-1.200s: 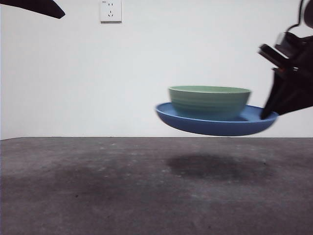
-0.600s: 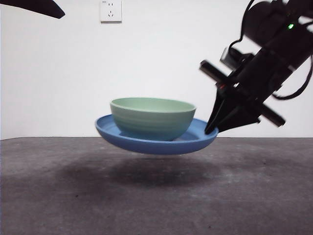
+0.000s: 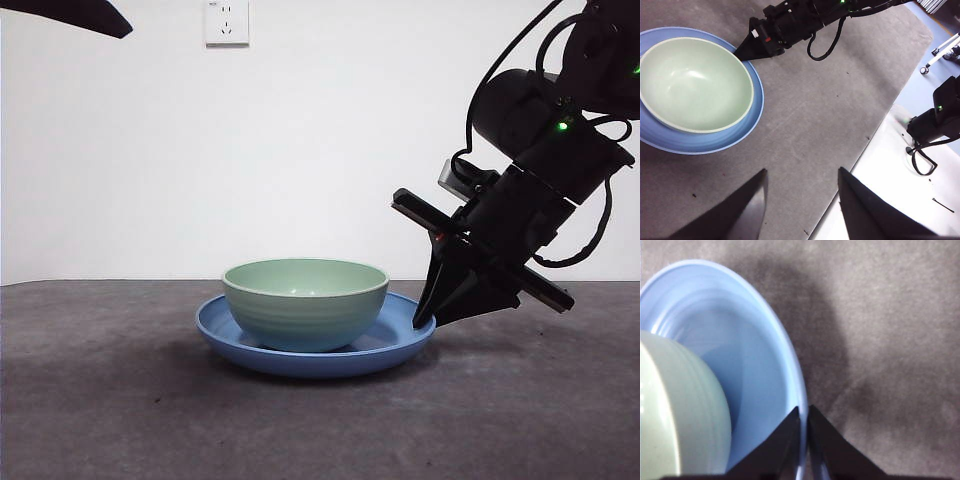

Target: Place the green bowl on the blue plate

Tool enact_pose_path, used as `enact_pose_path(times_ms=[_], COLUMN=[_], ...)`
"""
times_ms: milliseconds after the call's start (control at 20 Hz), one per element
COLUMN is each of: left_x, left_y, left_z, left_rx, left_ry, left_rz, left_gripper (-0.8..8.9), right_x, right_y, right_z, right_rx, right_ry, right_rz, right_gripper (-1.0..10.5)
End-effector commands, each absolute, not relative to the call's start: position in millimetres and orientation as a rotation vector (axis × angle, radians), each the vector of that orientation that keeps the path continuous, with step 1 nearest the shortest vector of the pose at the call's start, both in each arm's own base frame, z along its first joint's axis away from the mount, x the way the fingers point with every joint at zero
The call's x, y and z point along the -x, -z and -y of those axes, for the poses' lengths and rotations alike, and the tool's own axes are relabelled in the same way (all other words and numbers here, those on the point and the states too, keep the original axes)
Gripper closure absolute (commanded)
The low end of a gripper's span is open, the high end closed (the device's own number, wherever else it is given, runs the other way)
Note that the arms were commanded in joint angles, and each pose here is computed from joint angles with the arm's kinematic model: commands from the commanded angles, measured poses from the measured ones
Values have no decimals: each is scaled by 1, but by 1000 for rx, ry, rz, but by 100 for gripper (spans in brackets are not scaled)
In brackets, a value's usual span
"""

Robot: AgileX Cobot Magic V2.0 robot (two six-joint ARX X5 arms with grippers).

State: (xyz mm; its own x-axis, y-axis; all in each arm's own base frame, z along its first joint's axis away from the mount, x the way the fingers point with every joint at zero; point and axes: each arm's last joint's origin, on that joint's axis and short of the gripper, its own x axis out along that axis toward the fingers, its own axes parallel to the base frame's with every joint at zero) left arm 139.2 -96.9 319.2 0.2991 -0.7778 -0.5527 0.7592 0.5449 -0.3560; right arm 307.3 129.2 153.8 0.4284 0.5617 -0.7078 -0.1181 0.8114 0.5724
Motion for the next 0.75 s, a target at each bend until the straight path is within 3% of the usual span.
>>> enact_pose_path(times_ms=[50, 400, 550, 750], left_x=[-140, -139, -139, -139], left_y=[-321, -321, -321, -321], left_z=[99, 98, 98, 98], left_rx=[21, 21, 21, 21], left_ry=[1036, 1034, 1035, 1034], left_rz=[-742, -749, -749, -749], left_gripper=[588, 588, 588, 588], right_x=[-312, -310, -310, -303], right_y=[-156, -154, -158, -177], right_z=[-133, -133, -132, -125], right_rx=[-496, -495, -507, -472], right_ry=[-452, -443, -437, -403], right_rz=[-1042, -1063, -1061, -1024], right_gripper=[936, 821, 718, 717])
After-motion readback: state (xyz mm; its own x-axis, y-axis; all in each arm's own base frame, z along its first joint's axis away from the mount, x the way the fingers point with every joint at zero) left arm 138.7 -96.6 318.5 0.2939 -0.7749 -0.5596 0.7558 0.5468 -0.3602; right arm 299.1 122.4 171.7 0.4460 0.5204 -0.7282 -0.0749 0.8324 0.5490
